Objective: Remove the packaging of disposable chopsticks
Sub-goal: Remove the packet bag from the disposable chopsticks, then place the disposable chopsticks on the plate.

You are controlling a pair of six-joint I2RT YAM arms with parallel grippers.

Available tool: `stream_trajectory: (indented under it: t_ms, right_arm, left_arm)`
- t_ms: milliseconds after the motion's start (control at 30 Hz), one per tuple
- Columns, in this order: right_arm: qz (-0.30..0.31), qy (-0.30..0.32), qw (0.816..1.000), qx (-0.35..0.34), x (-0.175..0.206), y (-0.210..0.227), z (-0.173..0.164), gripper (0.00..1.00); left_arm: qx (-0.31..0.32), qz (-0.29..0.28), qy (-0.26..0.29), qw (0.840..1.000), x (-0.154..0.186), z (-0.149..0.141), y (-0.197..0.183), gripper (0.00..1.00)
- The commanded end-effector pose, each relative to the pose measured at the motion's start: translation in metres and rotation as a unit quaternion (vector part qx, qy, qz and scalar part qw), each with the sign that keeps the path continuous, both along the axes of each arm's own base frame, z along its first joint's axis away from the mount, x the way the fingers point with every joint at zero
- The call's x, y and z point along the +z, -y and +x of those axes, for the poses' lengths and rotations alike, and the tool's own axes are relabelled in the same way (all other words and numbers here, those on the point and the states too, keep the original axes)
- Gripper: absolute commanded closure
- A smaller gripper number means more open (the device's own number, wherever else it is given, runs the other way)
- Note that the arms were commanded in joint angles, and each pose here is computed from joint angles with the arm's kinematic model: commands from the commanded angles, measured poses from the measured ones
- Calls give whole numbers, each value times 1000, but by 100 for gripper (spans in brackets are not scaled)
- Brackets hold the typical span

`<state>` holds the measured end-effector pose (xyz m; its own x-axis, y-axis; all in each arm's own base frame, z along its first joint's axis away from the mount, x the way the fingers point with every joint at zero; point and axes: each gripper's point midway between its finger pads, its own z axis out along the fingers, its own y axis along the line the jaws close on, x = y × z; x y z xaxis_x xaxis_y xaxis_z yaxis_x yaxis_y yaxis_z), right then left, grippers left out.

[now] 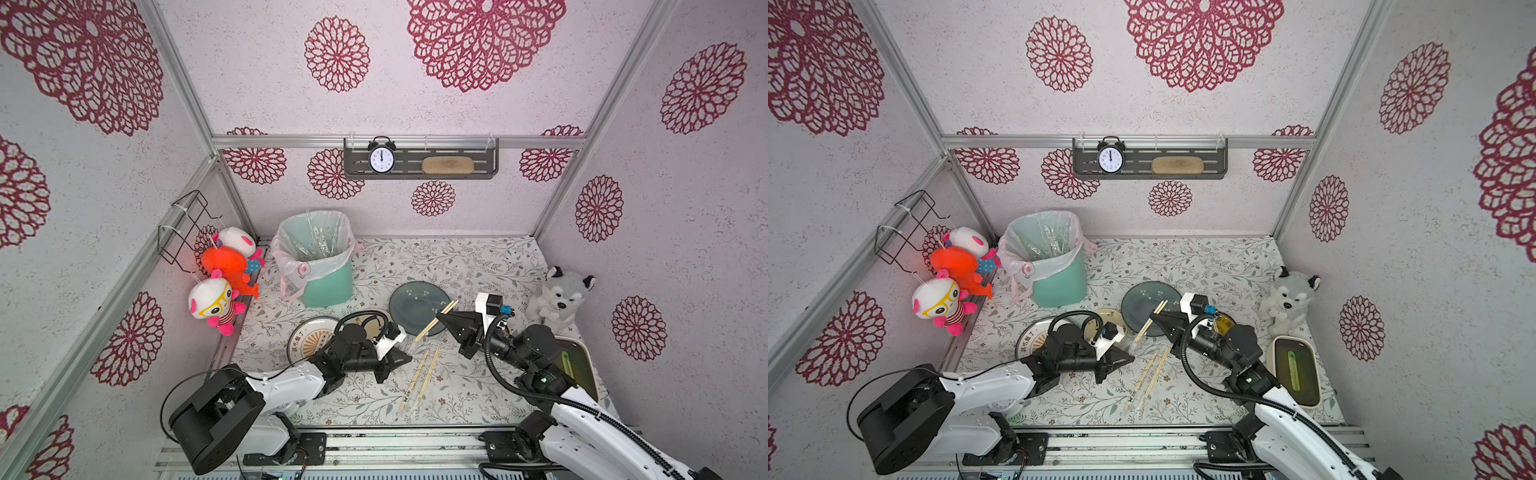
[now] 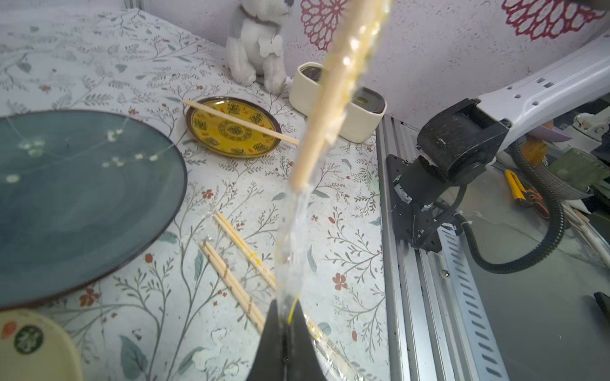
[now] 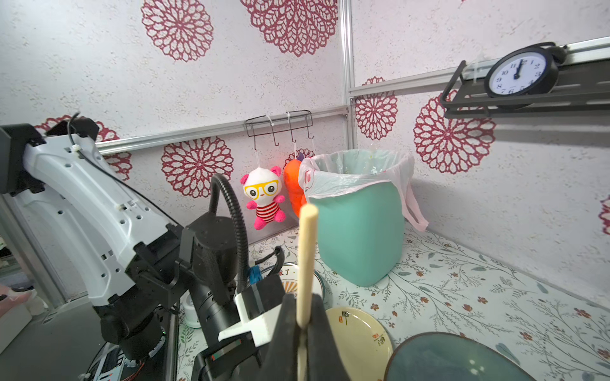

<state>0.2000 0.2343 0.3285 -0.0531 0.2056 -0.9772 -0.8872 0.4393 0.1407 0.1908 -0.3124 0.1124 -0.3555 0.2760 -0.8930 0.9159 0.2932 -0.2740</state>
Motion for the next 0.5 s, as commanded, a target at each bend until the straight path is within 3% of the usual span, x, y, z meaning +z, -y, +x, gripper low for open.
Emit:
stream_trajectory:
  t_ms: [0, 200, 300, 367, 467]
  right_arm:
    - [25, 47, 997, -50, 48, 18, 9, 100]
    - [32, 29, 996, -80, 76, 30, 35, 100]
    - [-28, -54, 988, -141, 60, 34, 77, 100]
    - [-120, -162, 958, -202, 14, 39, 114, 100]
    - [-219, -251, 911, -242, -41, 46, 135, 100]
  left_arm:
    - [28, -1, -5, 1000, -13, 2, -8, 100]
    - [97, 9, -5, 995, -23, 17, -26, 100]
    - [151, -3, 4, 988, -9, 33, -38, 100]
    - [188, -13, 13, 982, 13, 45, -48, 100]
    - [234, -7, 30, 972, 47, 57, -61, 100]
